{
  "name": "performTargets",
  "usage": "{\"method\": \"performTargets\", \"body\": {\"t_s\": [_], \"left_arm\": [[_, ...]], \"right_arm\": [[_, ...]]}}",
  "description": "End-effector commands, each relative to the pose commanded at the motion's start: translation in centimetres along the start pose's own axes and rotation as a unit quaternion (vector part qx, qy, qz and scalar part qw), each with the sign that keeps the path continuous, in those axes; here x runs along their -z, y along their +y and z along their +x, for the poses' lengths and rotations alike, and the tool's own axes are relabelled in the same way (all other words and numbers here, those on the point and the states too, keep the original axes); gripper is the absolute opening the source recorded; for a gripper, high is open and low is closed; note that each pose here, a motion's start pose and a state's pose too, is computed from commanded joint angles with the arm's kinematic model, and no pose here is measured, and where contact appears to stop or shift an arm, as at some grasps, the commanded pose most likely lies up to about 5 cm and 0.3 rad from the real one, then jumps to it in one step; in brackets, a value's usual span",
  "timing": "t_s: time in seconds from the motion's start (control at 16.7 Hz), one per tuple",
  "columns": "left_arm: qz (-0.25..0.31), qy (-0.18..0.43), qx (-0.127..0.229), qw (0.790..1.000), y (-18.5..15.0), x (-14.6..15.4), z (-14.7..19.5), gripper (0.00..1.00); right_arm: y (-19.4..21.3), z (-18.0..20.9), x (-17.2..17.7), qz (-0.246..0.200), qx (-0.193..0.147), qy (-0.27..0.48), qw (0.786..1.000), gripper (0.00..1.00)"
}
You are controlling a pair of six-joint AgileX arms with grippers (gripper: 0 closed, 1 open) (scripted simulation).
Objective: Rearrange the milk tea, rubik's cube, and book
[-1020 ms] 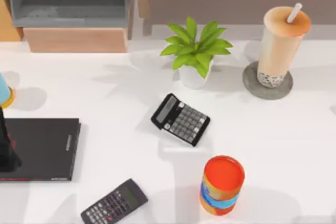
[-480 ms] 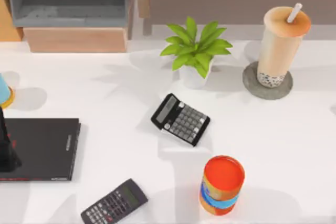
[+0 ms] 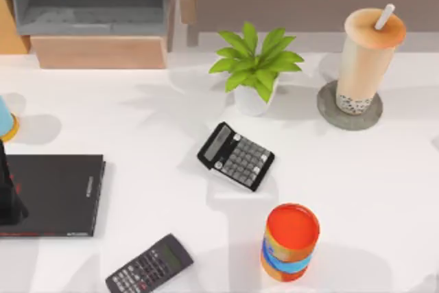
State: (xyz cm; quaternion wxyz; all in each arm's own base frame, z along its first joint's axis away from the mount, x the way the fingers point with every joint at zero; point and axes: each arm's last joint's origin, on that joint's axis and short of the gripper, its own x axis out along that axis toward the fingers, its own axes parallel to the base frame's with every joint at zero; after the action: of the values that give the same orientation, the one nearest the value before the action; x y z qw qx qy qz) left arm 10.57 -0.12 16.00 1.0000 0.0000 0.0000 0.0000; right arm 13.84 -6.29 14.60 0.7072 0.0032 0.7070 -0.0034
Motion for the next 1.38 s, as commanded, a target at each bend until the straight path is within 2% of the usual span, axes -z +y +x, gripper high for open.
{"method": "performTargets", "body": {"t_s": [0.24,1.02,1.38], "left_arm": [[0.000,0.000,0.000,1.000,0.00,0.00,0.00,1.00],[0.000,0.000,0.000,1.000,0.00,0.00,0.00,1.00],[0.000,0.000,0.000,1.000,0.00,0.00,0.00,1.00]], "right_arm": [[0.00,0.09,0.01,0.000,0.000,0.000,1.000,1.00],[0.00,0.09,0.01,0.000,0.000,0.000,1.000,0.02],[0.00,0.09,0.01,0.000,0.000,0.000,1.000,0.00]]}}
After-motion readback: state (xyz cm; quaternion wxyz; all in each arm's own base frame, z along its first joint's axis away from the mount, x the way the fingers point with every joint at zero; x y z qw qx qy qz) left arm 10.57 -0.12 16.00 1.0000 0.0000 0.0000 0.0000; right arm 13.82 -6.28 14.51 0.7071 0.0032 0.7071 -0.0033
